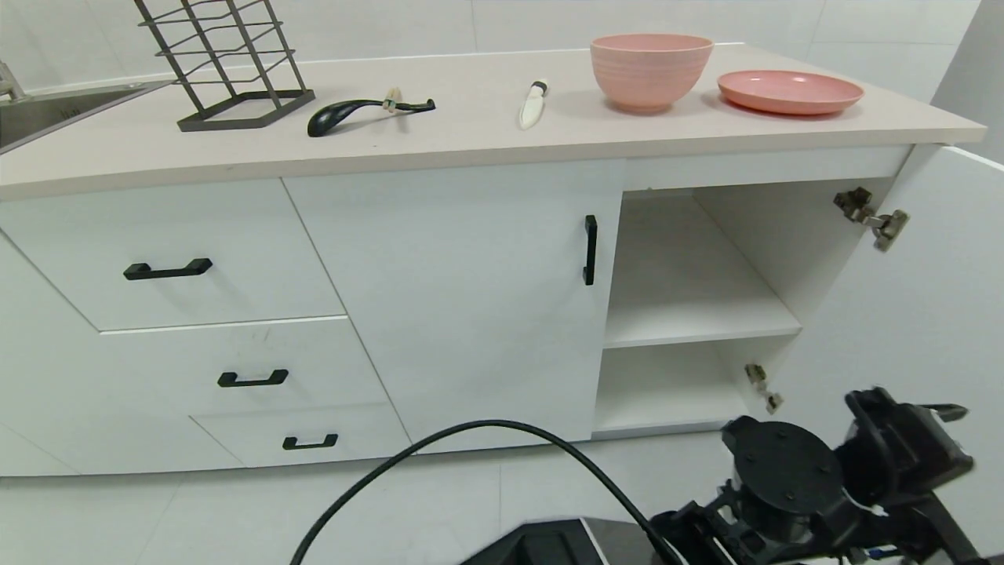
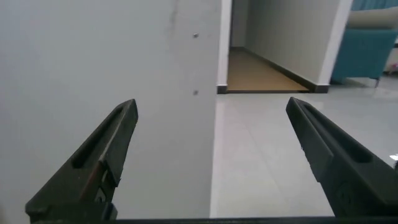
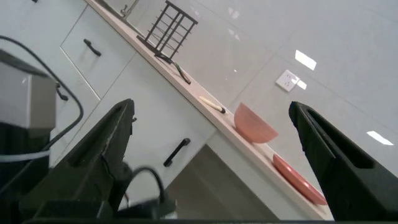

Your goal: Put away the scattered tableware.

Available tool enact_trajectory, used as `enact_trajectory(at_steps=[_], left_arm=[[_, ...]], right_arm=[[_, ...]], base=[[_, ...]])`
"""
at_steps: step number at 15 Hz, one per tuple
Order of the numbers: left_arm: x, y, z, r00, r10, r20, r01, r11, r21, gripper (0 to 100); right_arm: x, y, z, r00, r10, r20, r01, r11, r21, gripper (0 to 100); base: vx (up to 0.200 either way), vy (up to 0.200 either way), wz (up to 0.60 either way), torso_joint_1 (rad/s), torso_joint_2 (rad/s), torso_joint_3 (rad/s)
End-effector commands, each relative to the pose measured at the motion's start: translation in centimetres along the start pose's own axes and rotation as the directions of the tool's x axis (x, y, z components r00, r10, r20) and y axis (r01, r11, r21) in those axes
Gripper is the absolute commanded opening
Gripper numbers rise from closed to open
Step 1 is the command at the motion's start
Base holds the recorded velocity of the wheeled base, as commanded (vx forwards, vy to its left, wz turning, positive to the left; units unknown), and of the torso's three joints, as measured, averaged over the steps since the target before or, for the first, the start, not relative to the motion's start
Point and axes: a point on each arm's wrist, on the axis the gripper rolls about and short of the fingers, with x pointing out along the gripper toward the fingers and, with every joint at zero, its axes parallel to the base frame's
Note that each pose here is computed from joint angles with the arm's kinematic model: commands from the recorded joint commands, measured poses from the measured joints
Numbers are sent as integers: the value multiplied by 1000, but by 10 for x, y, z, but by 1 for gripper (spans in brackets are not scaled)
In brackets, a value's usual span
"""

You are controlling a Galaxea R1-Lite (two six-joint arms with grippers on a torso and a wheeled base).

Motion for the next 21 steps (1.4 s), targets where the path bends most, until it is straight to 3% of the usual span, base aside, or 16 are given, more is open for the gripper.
enact_trajectory(at_steps=[1,2,3,5,7,10,11,12,13,14,16,17,18,19,20,21], left_arm=[[-45,45,41,994,109,7,-109,993,37,100],[-89,59,62,985,169,-16,-168,985,48,100],[-118,62,76,978,207,-23,-205,977,57,100],[-173,57,99,958,281,-63,-277,959,62,100],[-224,44,140,929,357,-98,-352,934,62,100],[-300,7,223,877,480,-2,-474,867,154,100],[-306,2,228,873,487,7,-482,861,161,100],[-338,-43,245,866,499,31,-497,851,168,100],[-359,-67,251,854,518,50,-518,836,184,100],[-382,-84,254,812,580,67,-579,787,214,100],[-412,-110,268,704,697,139,-702,651,290,100],[-419,-127,274,674,717,181,-730,605,319,100],[-424,-137,272,652,739,172,-746,583,321,100],[-435,-166,263,606,782,147,-777,542,321,100],[-442,-187,252,588,799,124,-787,529,317,100],[-447,-201,243,577,810,104,-793,525,309,100]], right_arm=[[-1,2,-2,1000,4,-9,-4,1000,11,100],[-3,5,-5,1000,8,-20,-8,1000,24,100],[-3,6,-6,1000,7,-23,-7,1000,27,100],[-6,9,-9,999,12,-35,-11,999,42,100],[-6,11,-11,998,6,-57,-2,998,62,100],[-13,20,-18,989,27,-146,-2,986,168,100],[-15,23,-19,985,34,-167,-1,982,191,100],[-39,52,-20,957,96,-274,1,943,333,100],[-58,73,-19,941,129,-314,3,923,386,100],[-76,94,-18,934,143,-328,3,914,406,100],[-80,99,-19,930,123,-347,30,914,405,100],[-81,100,-21,914,94,-394,96,895,436,100],[-83,101,-24,891,61,-451,166,879,446,100],[-88,103,-32,783,-46,-620,362,844,395,100],[-91,103,-35,715,-107,-691,458,819,347,100],[-91,103,-35,703,-123,-701,486,802,347,100]], base=[[0,0,0,0,0,0],[0,0,0,0,0,0],[0,0,0,0,0,0],[0,0,0,0,0,0],[0,0,0,0,0,0],[0,0,0,0,0,0],[0,0,0,0,0,0],[0,0,0,0,0,0],[0,0,0,0,0,0],[0,0,0,0,0,0],[0,0,0,0,0,0],[0,0,0,0,0,0],[0,0,0,0,0,0],[0,0,0,0,0,0],[0,0,0,0,0,0],[0,0,0,0,0,0]])
